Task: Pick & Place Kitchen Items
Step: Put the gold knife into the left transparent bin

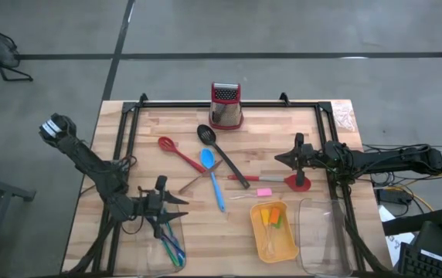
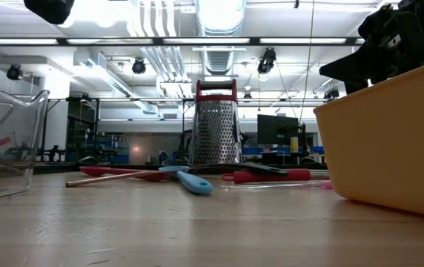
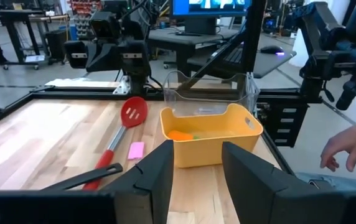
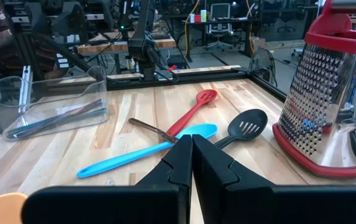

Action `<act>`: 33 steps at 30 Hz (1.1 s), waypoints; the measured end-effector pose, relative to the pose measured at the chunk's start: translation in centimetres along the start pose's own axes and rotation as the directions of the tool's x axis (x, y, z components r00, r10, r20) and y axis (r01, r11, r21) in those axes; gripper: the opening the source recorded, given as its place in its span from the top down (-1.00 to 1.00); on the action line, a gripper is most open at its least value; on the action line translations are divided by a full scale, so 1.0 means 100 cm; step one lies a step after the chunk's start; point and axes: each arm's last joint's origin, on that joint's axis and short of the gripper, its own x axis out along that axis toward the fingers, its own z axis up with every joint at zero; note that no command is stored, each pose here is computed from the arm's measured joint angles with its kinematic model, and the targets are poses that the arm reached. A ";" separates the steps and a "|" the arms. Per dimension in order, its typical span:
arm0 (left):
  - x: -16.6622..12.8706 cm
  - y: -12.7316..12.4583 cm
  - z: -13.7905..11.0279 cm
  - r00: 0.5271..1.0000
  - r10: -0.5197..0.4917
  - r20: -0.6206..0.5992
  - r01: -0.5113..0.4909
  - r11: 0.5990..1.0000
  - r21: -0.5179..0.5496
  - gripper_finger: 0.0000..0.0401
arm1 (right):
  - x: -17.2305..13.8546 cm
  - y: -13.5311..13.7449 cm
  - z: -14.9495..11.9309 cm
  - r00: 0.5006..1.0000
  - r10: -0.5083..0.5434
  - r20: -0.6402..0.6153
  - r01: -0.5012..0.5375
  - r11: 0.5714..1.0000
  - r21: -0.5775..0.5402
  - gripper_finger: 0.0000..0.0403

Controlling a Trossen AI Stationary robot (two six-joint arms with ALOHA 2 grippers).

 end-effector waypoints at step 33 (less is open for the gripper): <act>0.064 0.104 0.024 0.840 0.350 -0.415 -0.402 0.914 -0.043 0.14 | 0.000 0.000 0.000 1.000 0.001 0.000 -0.001 1.000 0.000 0.96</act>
